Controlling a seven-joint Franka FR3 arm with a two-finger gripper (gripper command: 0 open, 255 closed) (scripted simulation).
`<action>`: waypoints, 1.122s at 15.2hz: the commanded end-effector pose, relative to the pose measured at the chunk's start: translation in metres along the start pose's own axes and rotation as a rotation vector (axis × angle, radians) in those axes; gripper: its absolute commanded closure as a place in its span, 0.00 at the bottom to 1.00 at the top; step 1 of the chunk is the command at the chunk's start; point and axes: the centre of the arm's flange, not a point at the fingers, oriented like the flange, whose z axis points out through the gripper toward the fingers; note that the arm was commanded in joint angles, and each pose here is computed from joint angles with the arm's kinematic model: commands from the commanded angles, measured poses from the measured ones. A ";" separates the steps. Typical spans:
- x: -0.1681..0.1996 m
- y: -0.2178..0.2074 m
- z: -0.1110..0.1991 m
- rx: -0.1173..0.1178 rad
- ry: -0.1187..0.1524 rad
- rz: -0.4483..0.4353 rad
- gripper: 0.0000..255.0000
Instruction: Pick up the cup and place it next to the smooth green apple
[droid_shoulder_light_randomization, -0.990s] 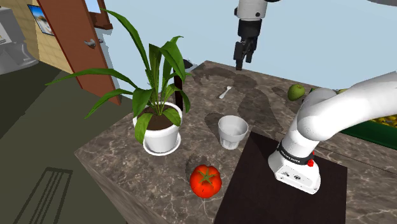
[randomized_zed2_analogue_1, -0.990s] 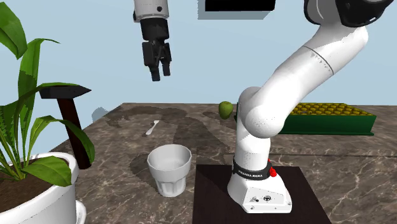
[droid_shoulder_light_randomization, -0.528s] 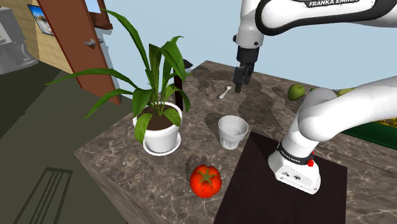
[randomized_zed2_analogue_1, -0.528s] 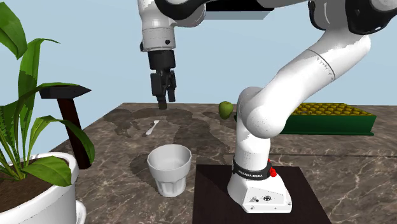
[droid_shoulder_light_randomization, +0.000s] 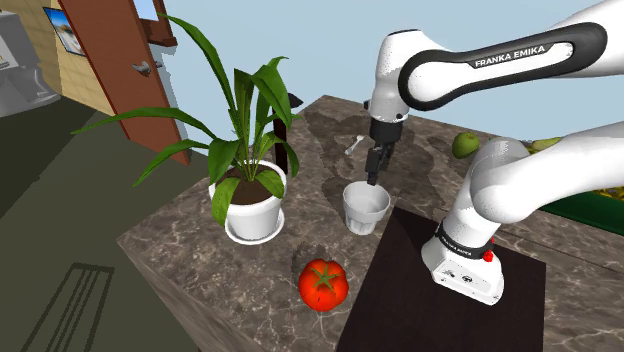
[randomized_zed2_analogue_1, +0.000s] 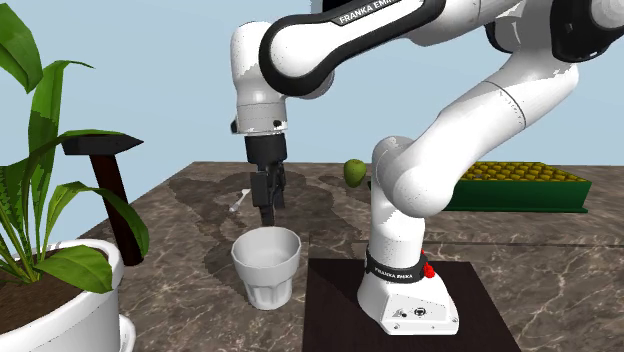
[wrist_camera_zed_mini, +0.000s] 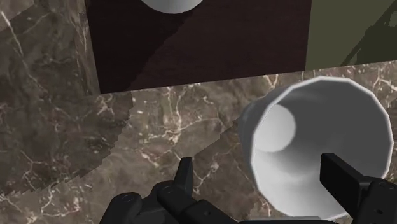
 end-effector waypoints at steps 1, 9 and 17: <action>-0.002 -0.004 0.013 0.009 -0.001 -0.003 0.00; -0.002 -0.004 0.048 0.009 -0.001 -0.003 0.00; -0.002 -0.004 0.048 0.009 -0.001 -0.003 1.00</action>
